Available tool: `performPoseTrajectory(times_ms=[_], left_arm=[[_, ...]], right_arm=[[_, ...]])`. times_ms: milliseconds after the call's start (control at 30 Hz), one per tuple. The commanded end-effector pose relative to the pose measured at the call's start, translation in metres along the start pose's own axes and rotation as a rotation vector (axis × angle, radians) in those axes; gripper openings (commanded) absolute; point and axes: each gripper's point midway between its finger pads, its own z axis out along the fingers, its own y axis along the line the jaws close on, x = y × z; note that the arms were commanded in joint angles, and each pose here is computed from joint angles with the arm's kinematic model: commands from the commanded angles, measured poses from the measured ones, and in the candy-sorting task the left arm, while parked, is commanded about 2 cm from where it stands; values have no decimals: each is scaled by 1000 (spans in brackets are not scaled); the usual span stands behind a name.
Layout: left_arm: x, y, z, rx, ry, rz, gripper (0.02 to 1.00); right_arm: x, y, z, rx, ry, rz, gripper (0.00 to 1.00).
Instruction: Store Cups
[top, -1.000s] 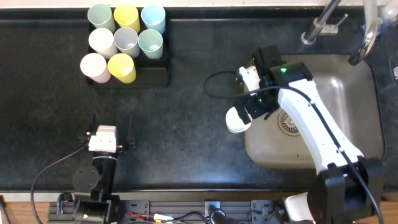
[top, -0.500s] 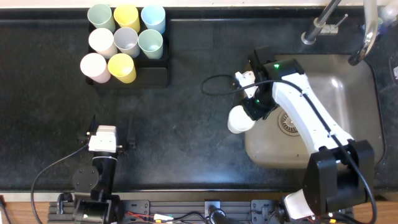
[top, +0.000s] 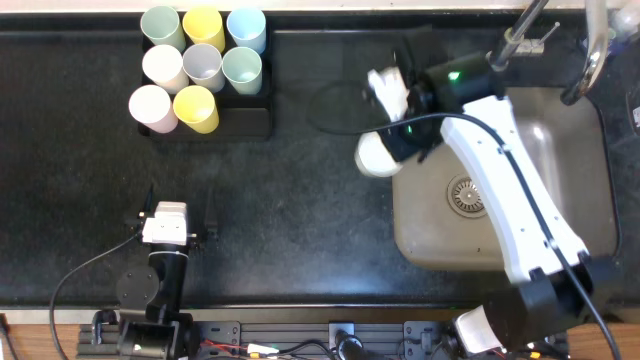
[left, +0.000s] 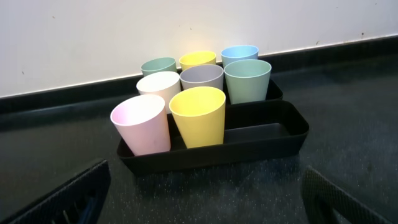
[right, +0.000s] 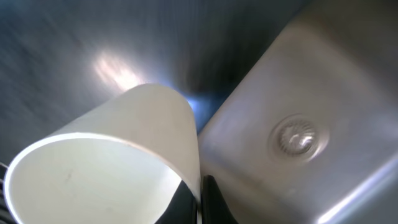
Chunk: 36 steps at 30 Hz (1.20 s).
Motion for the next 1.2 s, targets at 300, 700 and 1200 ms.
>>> performPoseTrajectory(times_ms=[300, 700, 1200], left_arm=[[-1, -2, 0, 11, -7, 14, 998], [-1, -2, 0, 11, -7, 14, 998], [-1, -2, 0, 11, -7, 14, 998]], right_arm=[[-160, 82, -46, 24, -308, -178, 40], [-195, 131, 18, -14, -302, -269, 40], [-199, 133, 85, -9, -209, -294, 42]])
